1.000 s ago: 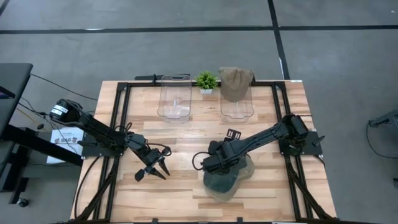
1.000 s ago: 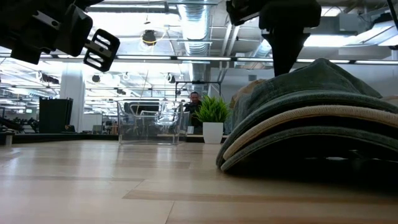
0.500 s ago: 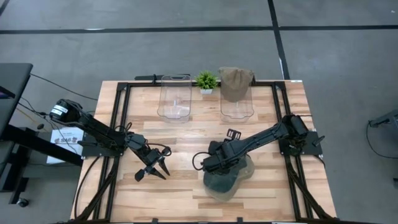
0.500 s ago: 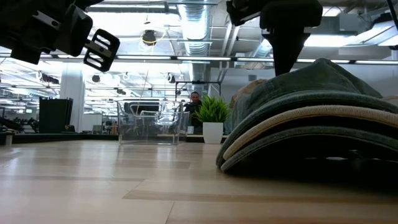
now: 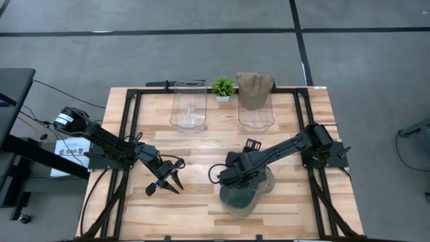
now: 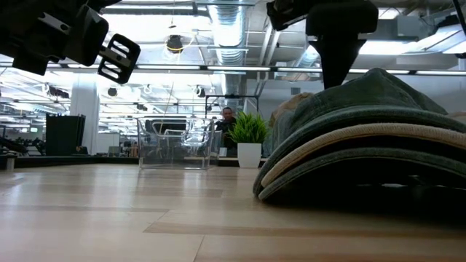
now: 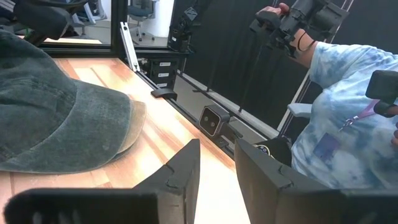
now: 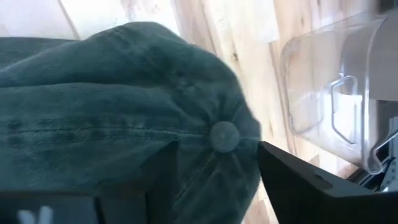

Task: Pick & Place hat
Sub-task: Put the top blue cap into the left transparent bin

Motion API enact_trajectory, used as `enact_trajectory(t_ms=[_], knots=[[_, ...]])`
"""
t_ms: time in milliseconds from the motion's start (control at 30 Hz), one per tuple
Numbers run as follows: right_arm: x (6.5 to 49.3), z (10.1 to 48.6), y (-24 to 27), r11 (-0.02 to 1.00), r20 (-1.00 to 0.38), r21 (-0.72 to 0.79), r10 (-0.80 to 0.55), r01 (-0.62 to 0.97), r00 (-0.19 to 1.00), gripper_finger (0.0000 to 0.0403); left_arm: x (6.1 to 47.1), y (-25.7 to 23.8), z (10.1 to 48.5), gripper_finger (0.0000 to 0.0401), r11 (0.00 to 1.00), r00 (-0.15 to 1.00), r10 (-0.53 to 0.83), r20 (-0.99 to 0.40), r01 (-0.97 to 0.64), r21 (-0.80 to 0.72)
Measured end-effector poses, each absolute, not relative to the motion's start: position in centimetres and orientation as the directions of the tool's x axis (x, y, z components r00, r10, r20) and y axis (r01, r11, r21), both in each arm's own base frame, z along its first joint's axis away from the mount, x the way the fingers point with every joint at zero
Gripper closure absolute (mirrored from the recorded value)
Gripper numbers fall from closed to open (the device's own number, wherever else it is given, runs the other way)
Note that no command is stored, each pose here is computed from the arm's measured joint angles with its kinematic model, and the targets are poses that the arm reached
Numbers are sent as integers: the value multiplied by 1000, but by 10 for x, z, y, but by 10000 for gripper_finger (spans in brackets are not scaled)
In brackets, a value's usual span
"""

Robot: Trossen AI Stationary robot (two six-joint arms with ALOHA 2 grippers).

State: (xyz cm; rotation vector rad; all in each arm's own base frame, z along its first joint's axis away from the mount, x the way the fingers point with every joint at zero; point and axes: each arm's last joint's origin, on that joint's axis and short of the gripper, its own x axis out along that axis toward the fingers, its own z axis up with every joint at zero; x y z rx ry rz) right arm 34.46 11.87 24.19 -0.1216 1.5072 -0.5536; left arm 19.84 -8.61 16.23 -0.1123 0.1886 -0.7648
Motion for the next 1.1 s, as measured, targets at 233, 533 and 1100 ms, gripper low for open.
enact_trajectory(t_ms=[233, 533, 1100], knots=[[346, 242, 114, 857, -896, -432, -443, 279, -27, 189, 198, -86, 162, 304, 717, 706, -697, -129, 676, -169], [346, 242, 114, 862, -901, -423, -433, 279, -29, 234, 198, -86, 162, 304, 716, 706, -697, -129, 676, -173], [337, 200, 111, 850, -894, -444, -440, 283, -80, 257, 198, -86, 162, 304, 716, 705, -697, -129, 676, -174]])
